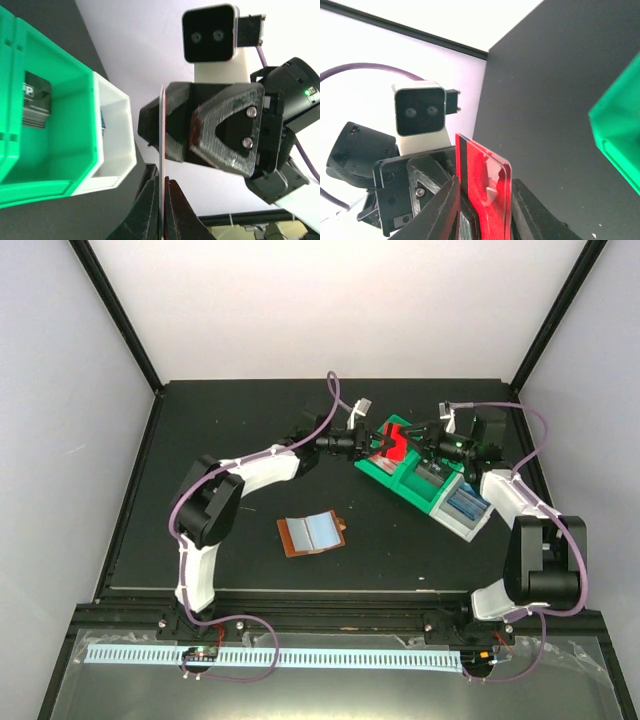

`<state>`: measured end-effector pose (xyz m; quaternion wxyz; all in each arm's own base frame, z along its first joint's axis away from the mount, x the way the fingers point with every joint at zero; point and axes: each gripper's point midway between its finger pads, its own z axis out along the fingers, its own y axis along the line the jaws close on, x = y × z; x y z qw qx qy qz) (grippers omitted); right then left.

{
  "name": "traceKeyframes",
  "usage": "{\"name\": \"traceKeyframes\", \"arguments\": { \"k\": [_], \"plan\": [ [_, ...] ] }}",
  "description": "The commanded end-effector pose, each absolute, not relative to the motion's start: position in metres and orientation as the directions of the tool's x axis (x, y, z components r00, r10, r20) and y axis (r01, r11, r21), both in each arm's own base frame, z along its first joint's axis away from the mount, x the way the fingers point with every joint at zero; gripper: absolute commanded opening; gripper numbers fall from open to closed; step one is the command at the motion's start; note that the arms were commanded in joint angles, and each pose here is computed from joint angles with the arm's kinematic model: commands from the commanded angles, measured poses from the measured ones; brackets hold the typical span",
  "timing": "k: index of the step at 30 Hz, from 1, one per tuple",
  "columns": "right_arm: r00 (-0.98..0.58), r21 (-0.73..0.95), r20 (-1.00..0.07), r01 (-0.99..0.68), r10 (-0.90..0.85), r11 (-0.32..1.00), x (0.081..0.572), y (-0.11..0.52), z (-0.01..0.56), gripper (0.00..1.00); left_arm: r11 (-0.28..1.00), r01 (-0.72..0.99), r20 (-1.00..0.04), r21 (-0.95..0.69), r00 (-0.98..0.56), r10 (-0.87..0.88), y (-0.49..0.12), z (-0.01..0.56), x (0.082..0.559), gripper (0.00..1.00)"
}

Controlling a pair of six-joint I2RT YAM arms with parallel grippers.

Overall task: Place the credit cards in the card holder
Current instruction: Pick up the credit card from the storage box.

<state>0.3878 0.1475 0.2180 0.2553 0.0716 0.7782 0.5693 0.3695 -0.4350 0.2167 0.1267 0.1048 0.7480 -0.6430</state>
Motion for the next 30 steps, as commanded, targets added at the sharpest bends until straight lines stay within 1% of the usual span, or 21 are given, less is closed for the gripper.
{"name": "traceKeyframes", "arguments": {
  "k": [1,6,9,15,20,30],
  "plan": [
    [-0.821,0.911,-0.397,-0.298,0.41,0.285,0.382,0.152,0.26,0.3,0.034,0.374,-0.374,-0.927,-0.927,0.019,-0.429,0.264,0.346,0.02],
    [-0.798,0.894,-0.443,-0.356,0.409,0.273,0.374,0.152,0.272,0.35,-0.029,0.352,-0.352,-0.936,-0.936,-0.015,-0.417,0.291,0.34,0.01],
    [-0.784,0.874,-0.484,-0.413,0.388,0.254,0.363,0.155,0.285,0.35,-0.09,0.312,-0.309,-0.946,-0.95,-0.041,-0.409,0.311,0.338,0.02],
    [-0.783,0.847,-0.527,-0.451,0.33,0.281,0.349,0.158,0.288,0.33,-0.18,0.264,-0.256,-0.947,-0.964,-0.065,-0.401,0.34,0.335,0.02],
    [-0.782,0.84,-0.537,-0.466,0.316,0.277,0.343,0.159,0.29,0.33,-0.211,0.256,-0.246,-0.943,-0.966,-0.074,-0.399,0.35,0.334,0.01],
    [-0.77,0.829,-0.56,-0.513,0.307,0.224,0.323,0.163,0.297,0.34,-0.248,0.279,-0.266,-0.928,-0.96,-0.085,-0.393,0.362,0.327,0.02]
  ]
}}
